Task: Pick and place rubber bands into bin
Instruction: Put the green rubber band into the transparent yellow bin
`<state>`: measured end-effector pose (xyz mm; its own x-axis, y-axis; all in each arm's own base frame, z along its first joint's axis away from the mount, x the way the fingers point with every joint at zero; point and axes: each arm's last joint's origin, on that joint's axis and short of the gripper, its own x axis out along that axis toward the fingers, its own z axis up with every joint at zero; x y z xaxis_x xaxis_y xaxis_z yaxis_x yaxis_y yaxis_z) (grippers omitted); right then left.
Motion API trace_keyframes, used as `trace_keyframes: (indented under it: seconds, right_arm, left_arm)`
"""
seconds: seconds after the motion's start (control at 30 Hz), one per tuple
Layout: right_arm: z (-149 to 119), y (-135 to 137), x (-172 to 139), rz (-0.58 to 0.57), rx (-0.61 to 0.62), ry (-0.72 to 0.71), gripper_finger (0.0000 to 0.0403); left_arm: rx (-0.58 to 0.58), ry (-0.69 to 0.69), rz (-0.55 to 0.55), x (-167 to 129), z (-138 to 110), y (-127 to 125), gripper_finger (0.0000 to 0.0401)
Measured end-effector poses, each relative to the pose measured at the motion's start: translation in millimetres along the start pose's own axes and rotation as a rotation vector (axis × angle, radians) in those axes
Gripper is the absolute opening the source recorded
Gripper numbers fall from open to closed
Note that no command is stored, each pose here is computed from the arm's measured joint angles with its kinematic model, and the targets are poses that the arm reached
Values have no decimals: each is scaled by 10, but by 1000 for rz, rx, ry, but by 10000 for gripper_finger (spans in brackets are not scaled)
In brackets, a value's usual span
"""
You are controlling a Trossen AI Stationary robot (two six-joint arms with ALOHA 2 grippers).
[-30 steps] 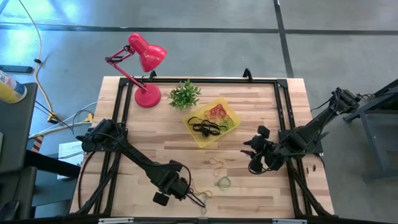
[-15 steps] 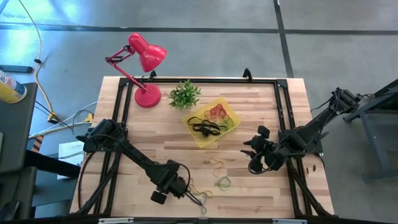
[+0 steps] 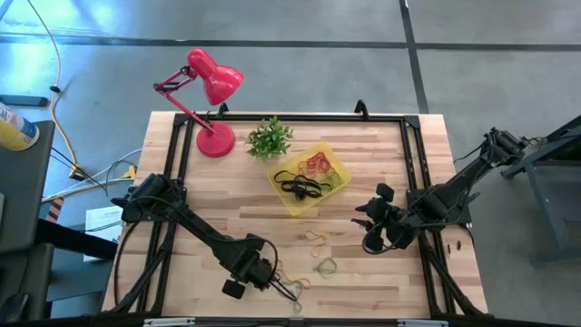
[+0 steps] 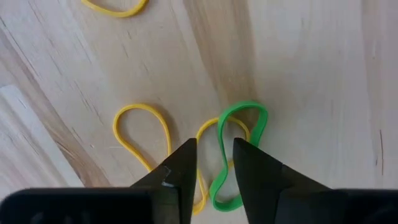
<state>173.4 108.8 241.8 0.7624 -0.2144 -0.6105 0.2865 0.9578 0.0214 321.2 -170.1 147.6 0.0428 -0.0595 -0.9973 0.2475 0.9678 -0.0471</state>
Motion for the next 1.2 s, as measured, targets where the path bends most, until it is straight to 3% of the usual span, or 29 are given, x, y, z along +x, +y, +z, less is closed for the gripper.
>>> trace_keyframes:
  seconds: [0.37, 0.9, 1.2]
  right_arm:
    - [-9, -7, 0, -5, -6, 9, 144]
    - [-12, -9, 0, -6, -6, 12, 144]
    - [-13, -11, 0, -8, -1, 12, 144]
  left_arm:
    - [6, -24, -6, 0, 24, -6, 29]
    - [31, -24, -9, 26, 34, -10, 73]
    - [32, -20, -24, 86, 55, -18, 60]
